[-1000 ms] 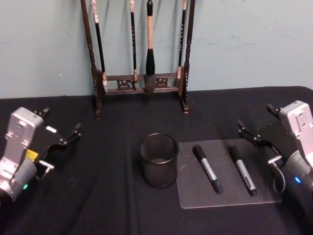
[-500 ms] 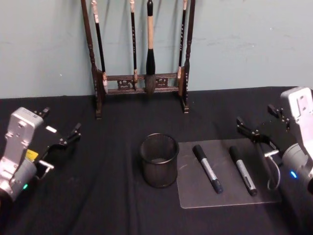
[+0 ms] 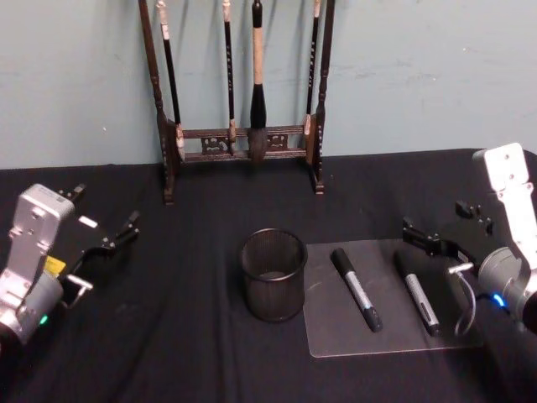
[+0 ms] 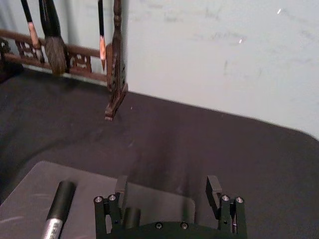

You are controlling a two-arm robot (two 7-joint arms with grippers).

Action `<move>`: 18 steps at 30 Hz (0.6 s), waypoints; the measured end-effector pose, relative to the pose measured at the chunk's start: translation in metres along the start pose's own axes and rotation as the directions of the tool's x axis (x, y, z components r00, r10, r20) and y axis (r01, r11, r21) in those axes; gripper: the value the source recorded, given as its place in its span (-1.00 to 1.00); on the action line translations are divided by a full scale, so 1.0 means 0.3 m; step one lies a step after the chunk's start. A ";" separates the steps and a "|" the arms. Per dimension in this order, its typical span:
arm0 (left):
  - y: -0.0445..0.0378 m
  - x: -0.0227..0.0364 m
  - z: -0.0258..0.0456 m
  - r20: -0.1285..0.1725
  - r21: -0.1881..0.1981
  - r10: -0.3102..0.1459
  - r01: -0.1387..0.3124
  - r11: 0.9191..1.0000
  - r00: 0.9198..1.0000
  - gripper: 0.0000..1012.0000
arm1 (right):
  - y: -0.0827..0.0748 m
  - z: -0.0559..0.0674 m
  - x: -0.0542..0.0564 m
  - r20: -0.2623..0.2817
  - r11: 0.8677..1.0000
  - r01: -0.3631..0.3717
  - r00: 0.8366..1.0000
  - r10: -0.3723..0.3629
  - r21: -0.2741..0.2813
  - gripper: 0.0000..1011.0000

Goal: Pick up the water-based marker from the table and place it into the pen holder.

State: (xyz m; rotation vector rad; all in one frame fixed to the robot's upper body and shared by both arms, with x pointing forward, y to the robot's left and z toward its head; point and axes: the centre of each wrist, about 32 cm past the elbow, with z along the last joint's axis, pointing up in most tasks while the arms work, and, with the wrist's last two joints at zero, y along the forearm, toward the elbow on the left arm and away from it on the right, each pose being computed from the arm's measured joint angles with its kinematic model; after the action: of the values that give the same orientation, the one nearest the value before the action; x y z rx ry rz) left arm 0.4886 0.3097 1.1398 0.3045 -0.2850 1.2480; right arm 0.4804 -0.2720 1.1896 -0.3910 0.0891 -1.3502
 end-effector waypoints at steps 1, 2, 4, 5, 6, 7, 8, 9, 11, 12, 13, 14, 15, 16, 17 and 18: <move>0.000 0.000 0.000 0.000 0.000 0.000 0.000 1.000 1.000 0.98 | 0.001 0.000 -0.001 -0.003 1.000 -0.002 1.000 0.002 -0.007 0.98; 0.000 0.000 0.000 0.000 0.000 0.000 0.000 1.000 1.000 0.98 | 0.003 0.000 -0.002 -0.005 1.000 -0.004 1.000 0.004 -0.015 0.98; 0.000 0.000 0.000 0.000 0.000 0.000 0.000 1.000 1.000 0.98 | 0.006 0.000 -0.003 -0.012 0.999 -0.012 1.000 0.011 -0.034 0.98; 0.000 0.000 0.000 0.000 0.000 0.000 0.000 1.000 1.000 0.98 | 0.009 -0.001 -0.005 -0.017 0.999 -0.016 1.000 0.016 -0.046 0.98; 0.000 0.000 0.000 0.000 0.000 0.000 0.000 1.000 1.000 0.98 | 0.009 -0.001 -0.005 -0.017 0.999 -0.016 1.000 0.016 -0.046 0.98; 0.000 0.000 0.000 0.000 0.000 0.000 0.000 1.000 1.000 0.98 | 0.012 -0.002 -0.006 -0.022 0.998 -0.021 1.000 0.020 -0.058 0.98; 0.000 0.000 0.000 0.000 0.000 0.000 0.000 1.000 1.000 0.98 | 0.014 -0.002 -0.006 -0.024 0.998 -0.023 0.999 0.022 -0.062 0.98; 0.000 0.000 0.000 0.000 0.000 0.000 0.000 1.000 1.000 0.98 | 0.016 -0.003 -0.006 -0.025 0.997 -0.025 0.999 0.024 -0.067 0.98; 0.000 0.000 0.000 0.000 0.000 0.000 0.000 1.000 1.000 0.98 | 0.022 -0.005 -0.008 -0.031 0.996 -0.031 0.999 0.029 -0.080 0.98; 0.000 0.000 0.000 0.000 0.000 0.000 0.000 1.000 1.000 0.98 | 0.026 -0.007 -0.009 -0.035 0.996 -0.035 0.999 0.032 -0.087 0.98; 0.000 0.000 0.000 0.000 0.000 0.000 0.000 1.000 1.000 0.98 | 0.027 -0.008 -0.009 -0.036 0.995 -0.036 0.999 0.033 -0.090 0.98; 0.000 0.000 0.000 0.000 0.000 0.000 0.000 1.000 1.000 0.98 | 0.031 -0.009 -0.009 -0.039 0.995 -0.039 0.999 0.035 -0.097 0.98; 0.000 0.000 0.000 0.000 0.000 0.000 0.000 1.000 1.000 0.98 | 0.034 -0.010 -0.009 -0.041 0.994 -0.041 0.999 0.037 -0.100 0.98; 0.000 0.000 0.000 0.000 0.000 0.000 0.000 1.000 1.000 0.98 | 0.036 -0.011 -0.010 -0.042 0.994 -0.042 0.998 0.038 -0.104 0.98; 0.000 0.000 0.000 0.000 0.000 0.000 0.000 1.000 1.000 0.98 | 0.038 -0.012 -0.010 -0.043 0.993 -0.043 0.998 0.039 -0.107 0.98; 0.000 0.000 0.000 0.000 0.000 0.000 0.000 1.000 1.000 0.98 | 0.040 -0.012 -0.010 -0.045 0.993 -0.045 0.998 0.040 -0.109 0.98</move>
State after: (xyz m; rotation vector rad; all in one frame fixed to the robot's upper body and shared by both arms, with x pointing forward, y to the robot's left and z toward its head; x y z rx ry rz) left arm 0.4886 0.3097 1.1398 0.3045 -0.2850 1.2480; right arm 0.4899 -0.2679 1.1817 -0.4512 0.2070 -1.3149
